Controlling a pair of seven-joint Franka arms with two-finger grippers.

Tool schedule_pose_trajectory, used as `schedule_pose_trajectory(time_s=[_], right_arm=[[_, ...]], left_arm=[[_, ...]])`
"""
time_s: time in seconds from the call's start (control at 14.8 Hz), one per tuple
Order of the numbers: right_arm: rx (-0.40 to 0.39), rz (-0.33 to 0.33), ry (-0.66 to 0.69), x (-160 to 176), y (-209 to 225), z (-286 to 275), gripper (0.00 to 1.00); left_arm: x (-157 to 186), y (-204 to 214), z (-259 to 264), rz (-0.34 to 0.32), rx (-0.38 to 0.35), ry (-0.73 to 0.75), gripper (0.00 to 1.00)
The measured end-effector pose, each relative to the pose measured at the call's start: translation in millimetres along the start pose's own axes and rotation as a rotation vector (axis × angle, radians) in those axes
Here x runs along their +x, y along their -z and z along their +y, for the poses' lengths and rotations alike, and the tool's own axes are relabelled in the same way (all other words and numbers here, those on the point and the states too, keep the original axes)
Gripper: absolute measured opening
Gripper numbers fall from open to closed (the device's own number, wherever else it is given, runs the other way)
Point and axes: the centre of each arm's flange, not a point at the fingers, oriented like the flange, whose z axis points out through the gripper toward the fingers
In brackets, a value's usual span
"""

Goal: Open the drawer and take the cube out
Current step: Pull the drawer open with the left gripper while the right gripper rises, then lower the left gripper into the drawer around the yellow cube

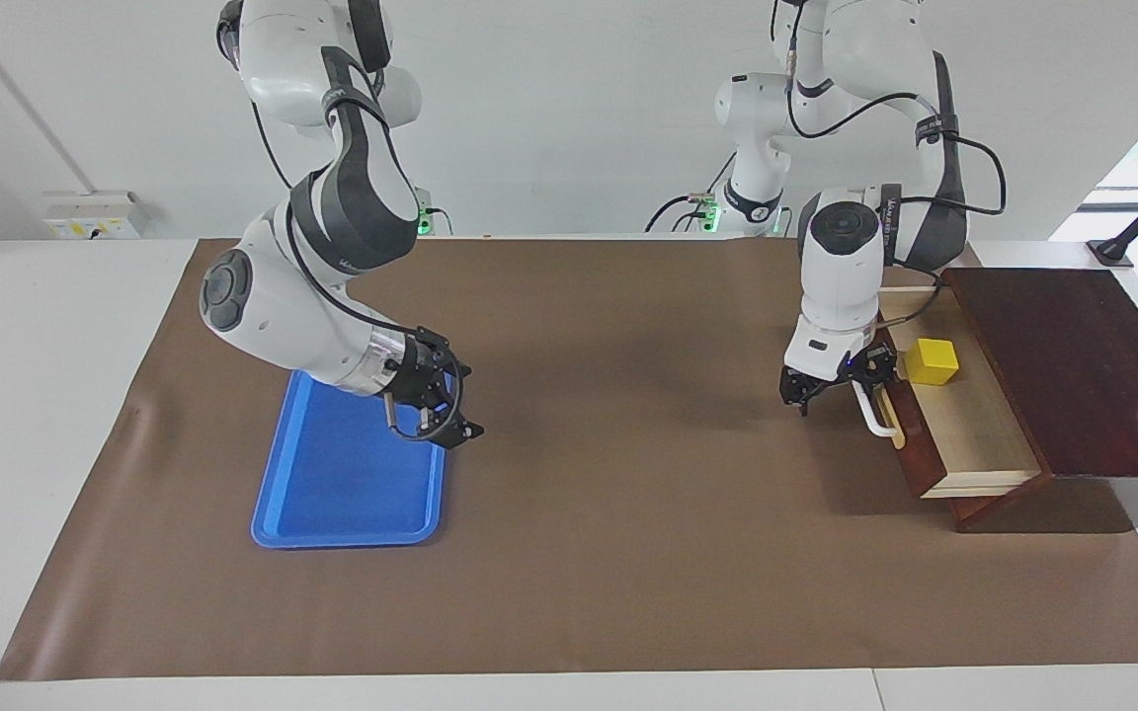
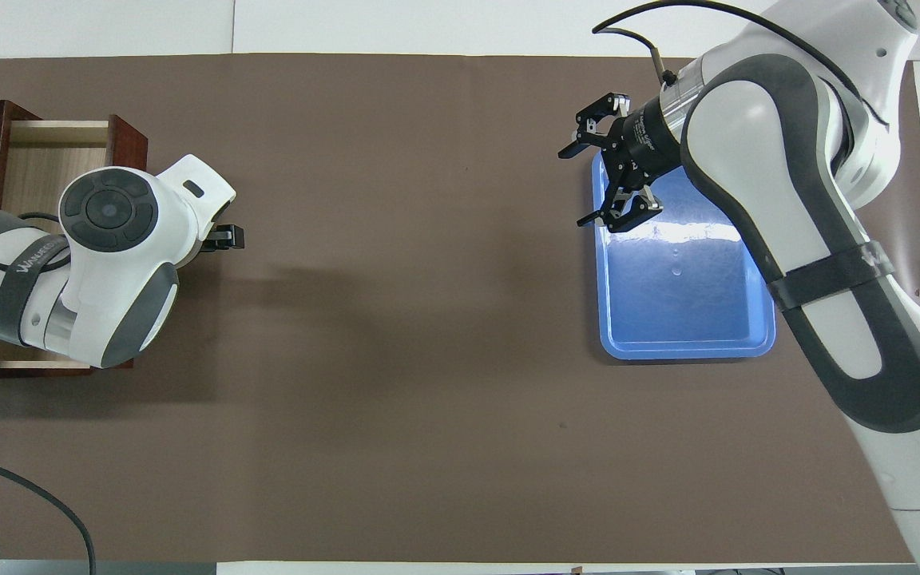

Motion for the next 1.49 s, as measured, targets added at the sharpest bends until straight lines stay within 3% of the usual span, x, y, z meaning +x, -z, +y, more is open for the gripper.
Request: schedule_pose_trajectory(time_s=[0.2, 0.81, 1.49], right_arm=[[0.012, -0.041, -0.022, -0.8, -3.4, -2.6, 0.96], [0.022, -0.025, 0.007, -26.7, -49.1, -2.9, 0.96], [0.031, -0.036, 0.008, -19.7, -62.8, -2.2, 0.96]], left_arm=[[-0.2, -0.6, 1.3, -0.003, -0.004, 0.003, 1.0], [0.9, 10.3, 17.6, -0.012, -0.066, 0.033, 1.0], [-3.0, 16.3, 39.5, -0.033, -0.081, 0.041, 1.0]])
